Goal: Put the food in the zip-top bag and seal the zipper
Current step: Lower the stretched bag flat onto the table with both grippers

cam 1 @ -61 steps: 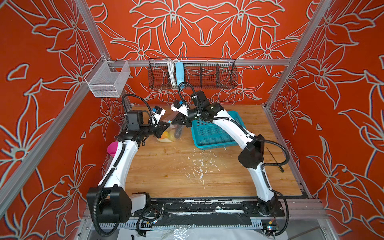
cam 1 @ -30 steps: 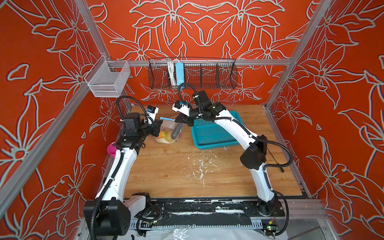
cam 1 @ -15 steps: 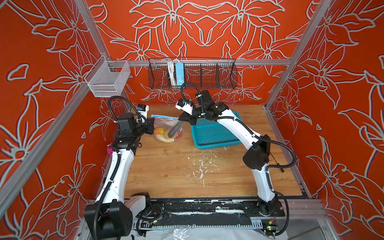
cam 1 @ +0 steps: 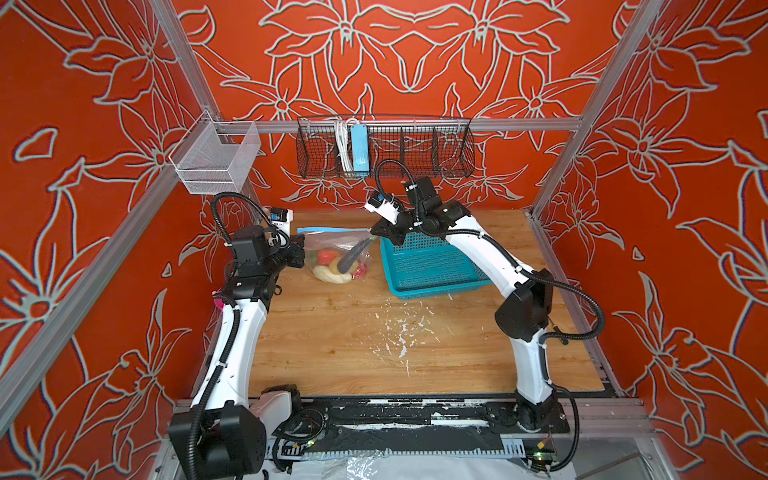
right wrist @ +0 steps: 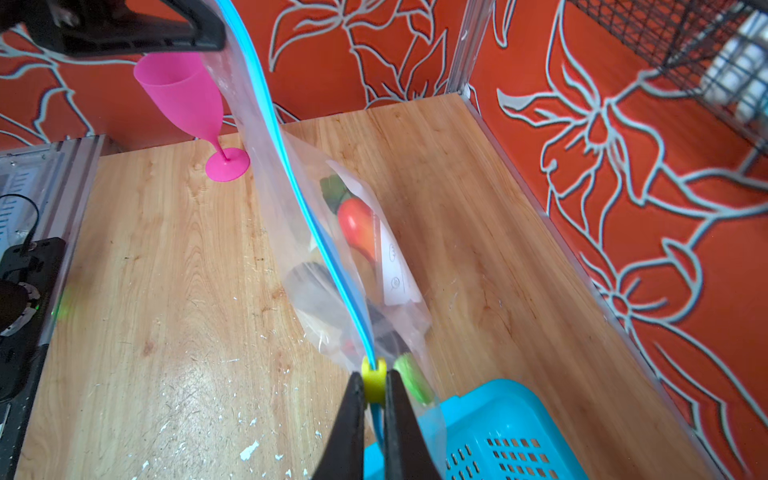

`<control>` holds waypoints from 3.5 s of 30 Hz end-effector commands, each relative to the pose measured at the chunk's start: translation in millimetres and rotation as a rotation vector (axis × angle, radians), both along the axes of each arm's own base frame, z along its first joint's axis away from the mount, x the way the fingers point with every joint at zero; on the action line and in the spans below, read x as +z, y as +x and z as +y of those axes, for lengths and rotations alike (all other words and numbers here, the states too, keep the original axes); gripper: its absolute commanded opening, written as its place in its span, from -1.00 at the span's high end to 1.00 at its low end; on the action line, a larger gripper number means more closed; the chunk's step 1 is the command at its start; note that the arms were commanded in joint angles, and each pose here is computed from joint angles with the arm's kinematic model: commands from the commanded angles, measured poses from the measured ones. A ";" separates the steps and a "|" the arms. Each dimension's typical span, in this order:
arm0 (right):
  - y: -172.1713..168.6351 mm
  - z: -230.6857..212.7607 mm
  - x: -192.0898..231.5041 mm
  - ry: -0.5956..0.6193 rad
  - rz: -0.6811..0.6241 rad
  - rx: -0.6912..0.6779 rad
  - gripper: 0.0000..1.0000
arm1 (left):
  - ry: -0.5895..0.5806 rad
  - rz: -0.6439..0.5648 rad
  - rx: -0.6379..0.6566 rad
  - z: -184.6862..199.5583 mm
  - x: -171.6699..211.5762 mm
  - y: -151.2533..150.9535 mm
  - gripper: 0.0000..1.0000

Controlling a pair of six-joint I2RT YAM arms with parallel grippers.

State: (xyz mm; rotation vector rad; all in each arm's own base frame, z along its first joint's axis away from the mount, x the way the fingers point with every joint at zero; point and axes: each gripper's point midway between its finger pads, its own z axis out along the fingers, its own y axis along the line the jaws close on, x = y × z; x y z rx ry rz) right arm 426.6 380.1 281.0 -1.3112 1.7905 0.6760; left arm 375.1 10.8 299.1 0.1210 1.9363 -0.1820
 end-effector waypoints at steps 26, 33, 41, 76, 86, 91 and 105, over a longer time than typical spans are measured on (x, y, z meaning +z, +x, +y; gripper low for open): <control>0.4 -49.9 36.2 0.114 0.011 -0.135 1.00 | -0.004 -0.041 0.104 24.4 13.9 0.8 1.00; -10.1 -44.2 44.9 0.181 0.047 -0.104 1.00 | -0.033 -0.052 0.090 19.7 17.6 -1.9 1.00; -15.8 -42.3 50.1 0.218 0.064 -0.092 1.00 | -0.155 -0.068 0.043 5.5 36.7 -3.3 1.00; -124.2 -31.2 68.3 0.241 -0.011 -0.036 1.00 | -0.315 -0.059 0.135 -10.3 32.8 -97.1 1.00; -128.1 -40.1 46.0 0.192 0.011 -0.119 1.00 | -0.453 -0.022 0.227 -7.1 4.2 -114.3 1.00; -109.0 -37.1 30.1 0.145 0.010 -0.174 1.00 | -0.467 0.019 0.323 8.4 -14.3 -103.4 1.00; -25.9 -7.0 2.3 0.047 -0.017 -0.239 1.00 | -0.435 0.055 0.432 43.2 -22.2 -31.8 1.00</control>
